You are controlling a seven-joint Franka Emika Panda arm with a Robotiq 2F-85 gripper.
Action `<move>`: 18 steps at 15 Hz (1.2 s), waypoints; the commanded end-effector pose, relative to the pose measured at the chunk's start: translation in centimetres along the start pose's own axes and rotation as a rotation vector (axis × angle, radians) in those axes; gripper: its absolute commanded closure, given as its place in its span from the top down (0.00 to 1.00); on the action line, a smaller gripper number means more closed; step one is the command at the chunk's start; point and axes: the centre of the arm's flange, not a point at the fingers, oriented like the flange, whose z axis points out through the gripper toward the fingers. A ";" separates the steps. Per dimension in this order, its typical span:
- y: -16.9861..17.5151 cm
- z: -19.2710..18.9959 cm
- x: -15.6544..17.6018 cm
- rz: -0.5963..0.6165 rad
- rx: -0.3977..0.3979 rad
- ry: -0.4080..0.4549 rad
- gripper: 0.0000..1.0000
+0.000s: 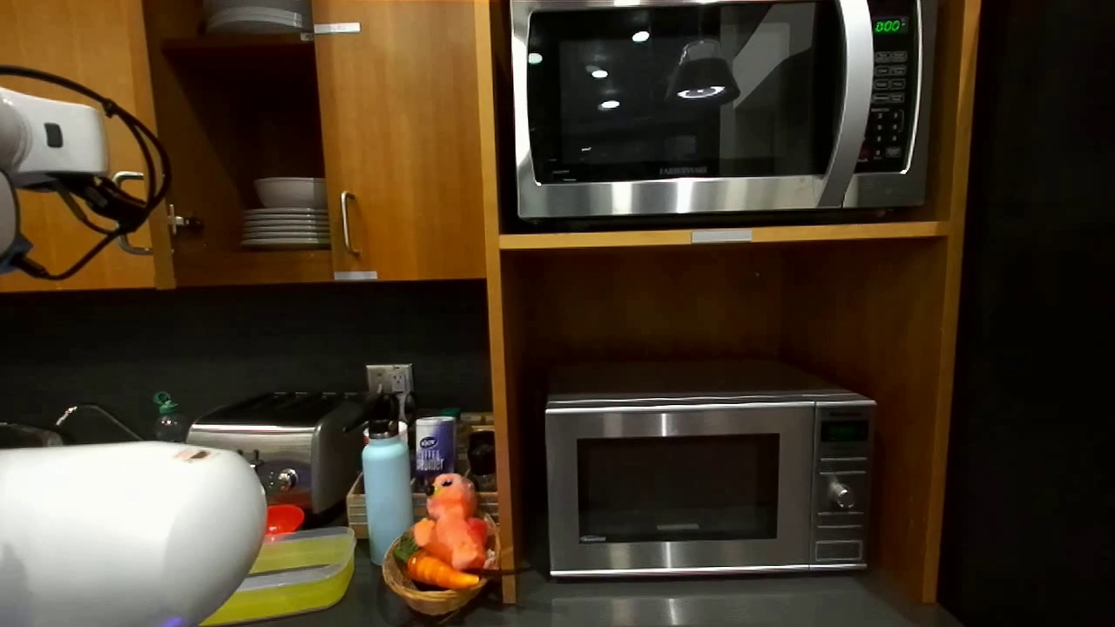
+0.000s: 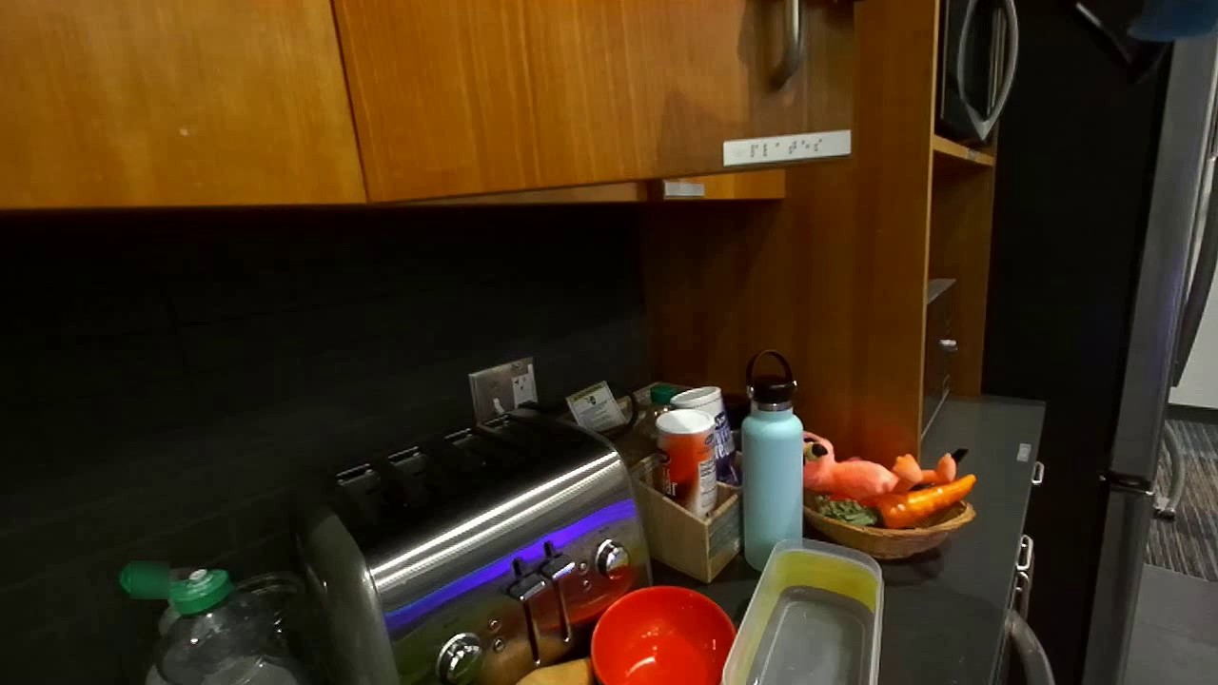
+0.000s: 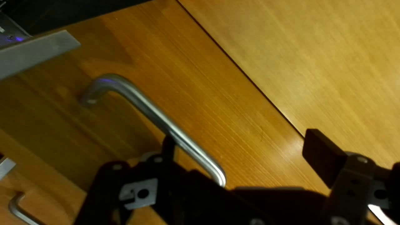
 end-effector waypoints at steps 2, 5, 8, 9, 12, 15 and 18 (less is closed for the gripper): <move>-6.0 -1.3 -5.5 0.049 0.116 -0.079 1.00; -6.7 -1.4 -6.0 0.052 0.117 -0.070 1.00; -7.2 -1.4 -6.6 0.057 0.118 -0.062 1.00; -7.4 -1.4 -6.8 0.058 0.118 -0.059 1.00; -7.8 -1.4 -7.2 0.064 0.117 -0.051 1.00; -8.8 -1.4 -7.8 0.076 0.121 -0.051 1.00; -9.9 -1.6 -8.8 0.099 0.133 -0.060 1.00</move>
